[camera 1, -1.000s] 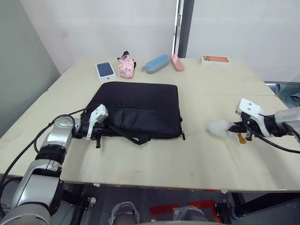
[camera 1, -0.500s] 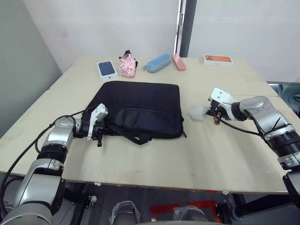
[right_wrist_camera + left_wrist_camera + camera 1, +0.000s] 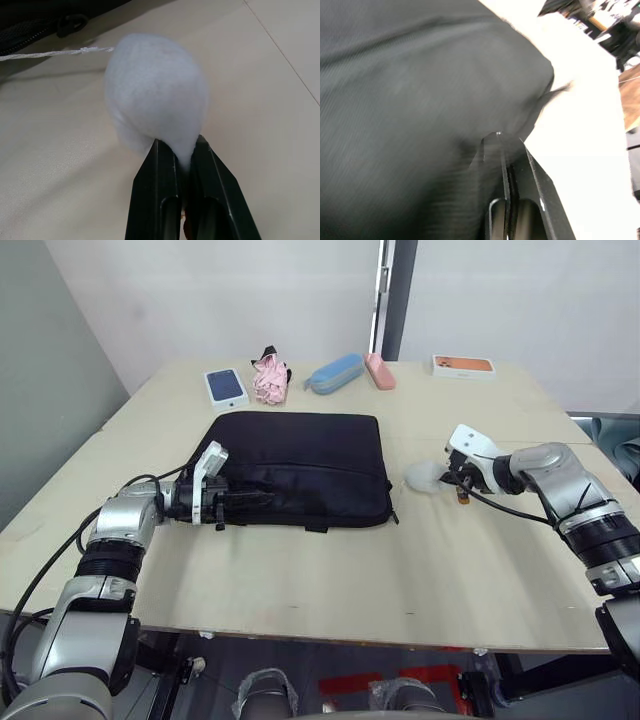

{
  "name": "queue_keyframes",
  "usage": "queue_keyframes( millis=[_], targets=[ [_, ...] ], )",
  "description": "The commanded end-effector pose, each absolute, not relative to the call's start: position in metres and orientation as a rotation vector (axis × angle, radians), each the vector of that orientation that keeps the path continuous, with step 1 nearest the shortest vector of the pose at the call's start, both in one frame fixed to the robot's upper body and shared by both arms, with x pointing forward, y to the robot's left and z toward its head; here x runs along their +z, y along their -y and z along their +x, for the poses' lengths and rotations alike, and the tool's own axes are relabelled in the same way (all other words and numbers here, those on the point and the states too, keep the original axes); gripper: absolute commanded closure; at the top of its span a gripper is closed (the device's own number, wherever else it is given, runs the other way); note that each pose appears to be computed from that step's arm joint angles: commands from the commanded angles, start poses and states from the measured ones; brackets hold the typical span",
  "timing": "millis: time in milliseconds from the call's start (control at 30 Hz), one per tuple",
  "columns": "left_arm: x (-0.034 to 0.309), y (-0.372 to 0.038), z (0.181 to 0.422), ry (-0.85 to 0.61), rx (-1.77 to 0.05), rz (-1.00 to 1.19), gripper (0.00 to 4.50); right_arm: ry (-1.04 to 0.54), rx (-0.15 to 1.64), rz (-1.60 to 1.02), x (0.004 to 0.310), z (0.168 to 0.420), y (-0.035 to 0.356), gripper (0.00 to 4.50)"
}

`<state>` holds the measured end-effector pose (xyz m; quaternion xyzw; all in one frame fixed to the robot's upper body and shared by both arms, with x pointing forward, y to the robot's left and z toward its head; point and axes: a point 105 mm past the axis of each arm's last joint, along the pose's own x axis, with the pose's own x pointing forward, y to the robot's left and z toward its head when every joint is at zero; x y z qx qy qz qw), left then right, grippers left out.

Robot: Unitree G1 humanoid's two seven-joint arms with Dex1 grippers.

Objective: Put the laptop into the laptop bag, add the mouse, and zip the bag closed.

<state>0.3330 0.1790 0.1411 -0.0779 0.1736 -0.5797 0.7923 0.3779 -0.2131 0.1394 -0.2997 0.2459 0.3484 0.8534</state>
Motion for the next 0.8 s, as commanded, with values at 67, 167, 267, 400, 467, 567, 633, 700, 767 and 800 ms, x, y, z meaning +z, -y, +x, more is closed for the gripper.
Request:
queue_keyframes(
  millis=[67,167,267,400,467,567,633,700,767,800],
  targets=[
    [0.151,-0.184,0.344,-0.315,-1.174,-0.131,4.5,-0.472,0.747,-0.636,0.152,0.373,0.212,4.48],
    [0.14,-0.197,0.368,-0.307,-1.002,-0.088,4.5,-0.475,0.76,-0.636,0.15,0.369,0.21,4.48],
    [0.133,-0.203,0.383,-0.308,-0.907,-0.075,4.5,-0.475,0.767,-0.635,0.151,0.367,0.209,4.48],
    [0.122,-0.203,0.384,-0.347,-0.899,-0.056,4.5,-0.476,0.774,-0.637,0.152,0.364,0.209,4.48],
    [0.112,-0.204,0.381,-0.4,-0.902,-0.041,4.5,-0.477,0.779,-0.638,0.153,0.361,0.209,4.48],
    [0.099,-0.207,0.376,-0.465,-0.904,-0.025,4.5,-0.477,0.804,-0.64,0.155,0.356,0.208,4.48],
    [0.093,-0.21,0.375,-0.506,-0.889,-0.016,4.5,-0.471,0.803,-0.637,0.158,0.357,0.208,4.48],
    [0.087,-0.212,0.371,-0.551,-0.889,-0.011,4.5,-0.454,0.801,-0.642,0.163,0.359,0.206,4.48],
    [0.082,-0.213,0.369,-0.576,-0.892,0.0,4.5,-0.435,0.79,-0.641,0.168,0.364,0.205,4.48],
    [0.079,-0.214,0.368,-0.594,-0.891,0.006,4.5,-0.423,0.776,-0.645,0.171,0.368,0.205,4.48]
  ],
)
